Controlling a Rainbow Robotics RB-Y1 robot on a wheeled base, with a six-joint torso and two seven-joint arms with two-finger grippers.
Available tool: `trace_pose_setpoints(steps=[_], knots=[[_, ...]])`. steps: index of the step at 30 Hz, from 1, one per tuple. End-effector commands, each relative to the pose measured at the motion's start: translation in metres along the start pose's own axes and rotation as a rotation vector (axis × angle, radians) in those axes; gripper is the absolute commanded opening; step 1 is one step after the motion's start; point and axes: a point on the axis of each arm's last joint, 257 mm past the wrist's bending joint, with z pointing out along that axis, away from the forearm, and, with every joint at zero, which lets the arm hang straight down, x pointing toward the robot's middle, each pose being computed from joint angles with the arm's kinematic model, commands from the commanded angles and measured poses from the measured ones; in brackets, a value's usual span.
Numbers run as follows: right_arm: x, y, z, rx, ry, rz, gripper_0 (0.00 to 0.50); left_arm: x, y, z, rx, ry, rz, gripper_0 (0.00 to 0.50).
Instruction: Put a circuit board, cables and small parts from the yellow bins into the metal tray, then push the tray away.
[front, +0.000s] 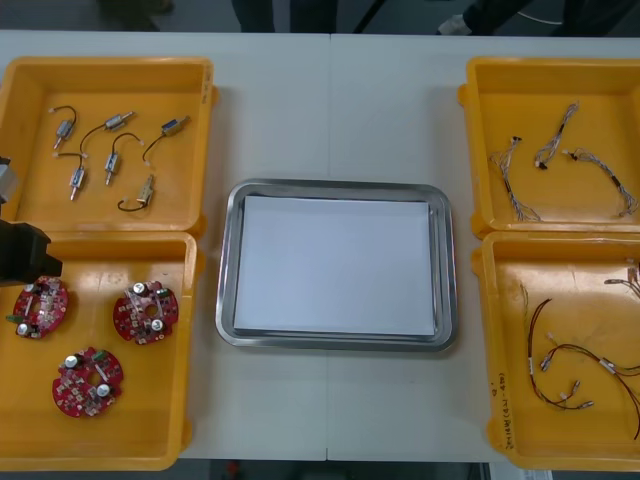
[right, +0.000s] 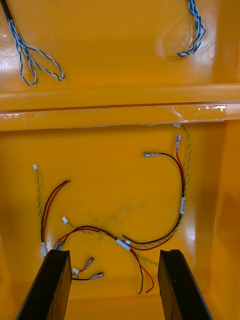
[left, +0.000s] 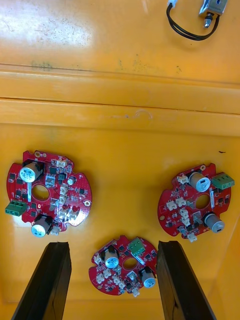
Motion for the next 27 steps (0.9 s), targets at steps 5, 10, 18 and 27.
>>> trace_pose_setpoints(steps=[5,10,18,27], knots=[[-0.0011,-0.0030,-0.0029,0.007,-0.013,-0.030,0.500,-0.0167,0.0093,-0.0169,-0.035,-0.037,0.051,0.500],[-0.0011,-0.0030,-0.0029,0.007,-0.013,-0.030,0.500,-0.0167,0.0093,-0.0169,-0.035,-0.037,0.051,0.500],[-0.0011,-0.0030,-0.0029,0.007,-0.013,-0.030,0.500,-0.0167,0.0093,-0.0169,-0.035,-0.037,0.051,0.500],[-0.0011,-0.0030,-0.0029,0.007,-0.013,-0.030,0.500,-0.0167,0.0093,-0.0169,-0.035,-0.037,0.051,0.500]])
